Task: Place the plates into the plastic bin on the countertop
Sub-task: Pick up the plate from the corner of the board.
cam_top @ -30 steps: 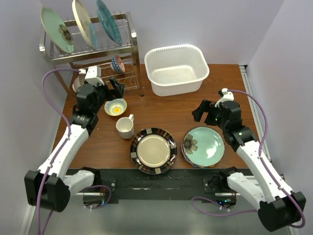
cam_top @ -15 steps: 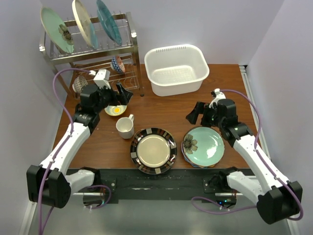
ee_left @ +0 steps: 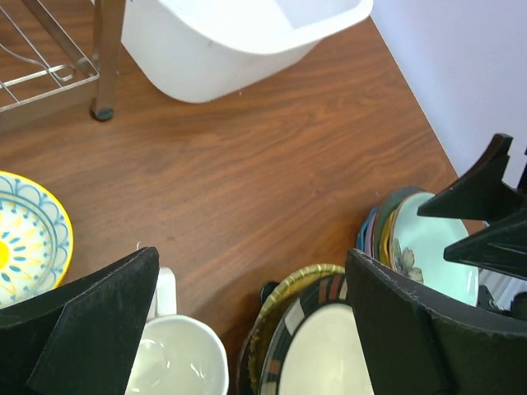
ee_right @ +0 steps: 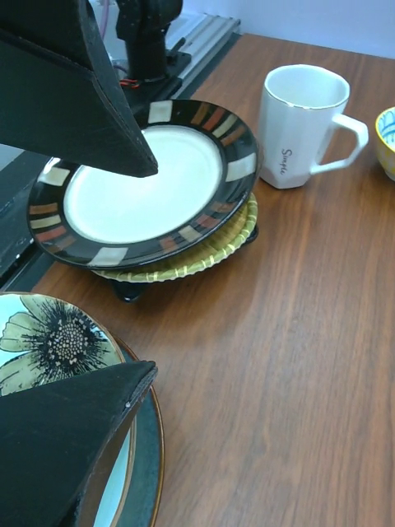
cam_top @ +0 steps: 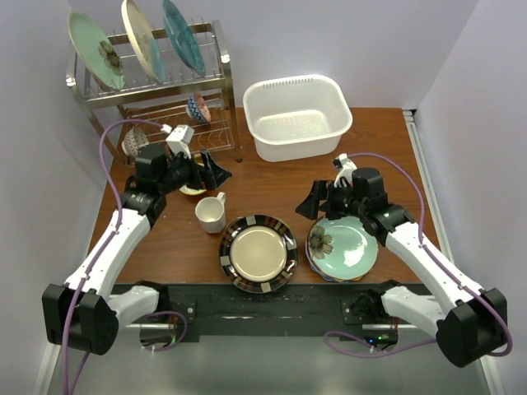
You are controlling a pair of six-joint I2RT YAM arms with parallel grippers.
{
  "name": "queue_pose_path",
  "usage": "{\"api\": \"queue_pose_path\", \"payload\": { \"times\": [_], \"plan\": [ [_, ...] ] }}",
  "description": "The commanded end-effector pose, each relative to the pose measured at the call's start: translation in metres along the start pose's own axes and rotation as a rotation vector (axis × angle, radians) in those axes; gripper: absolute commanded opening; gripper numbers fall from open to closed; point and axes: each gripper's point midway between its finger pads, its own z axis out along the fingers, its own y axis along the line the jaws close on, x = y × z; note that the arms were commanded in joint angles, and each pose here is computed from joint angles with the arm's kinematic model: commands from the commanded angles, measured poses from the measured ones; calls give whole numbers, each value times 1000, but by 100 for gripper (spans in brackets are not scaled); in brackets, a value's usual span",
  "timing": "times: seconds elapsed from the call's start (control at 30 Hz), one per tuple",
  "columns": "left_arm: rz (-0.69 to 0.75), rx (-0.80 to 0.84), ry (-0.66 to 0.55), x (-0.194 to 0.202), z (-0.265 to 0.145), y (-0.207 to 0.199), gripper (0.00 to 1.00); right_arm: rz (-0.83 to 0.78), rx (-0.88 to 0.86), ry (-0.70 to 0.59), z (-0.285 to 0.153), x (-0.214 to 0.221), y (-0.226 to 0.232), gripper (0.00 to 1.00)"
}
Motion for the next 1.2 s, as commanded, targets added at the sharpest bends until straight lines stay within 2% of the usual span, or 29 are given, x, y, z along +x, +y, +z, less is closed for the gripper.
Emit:
{"api": "queue_pose_path", "payload": {
  "times": [0.0,0.33,0.7,0.93,1.17],
  "plan": [
    [-43,32,66,19,-10,-10,99,-21,-61,0,4,2,9,97],
    [-115,68,158,45,-21,-19,99,-30,-92,29,11,8,14,97],
    [-197,88,256,76,-51,-33,98,-24,-122,83,22,20,16,93],
    [-246,75,384,108,-67,-34,98,-25,-144,106,26,24,18,91],
    [-273,53,457,128,-76,-31,97,-21,-162,142,29,34,19,90]
  ]
}}
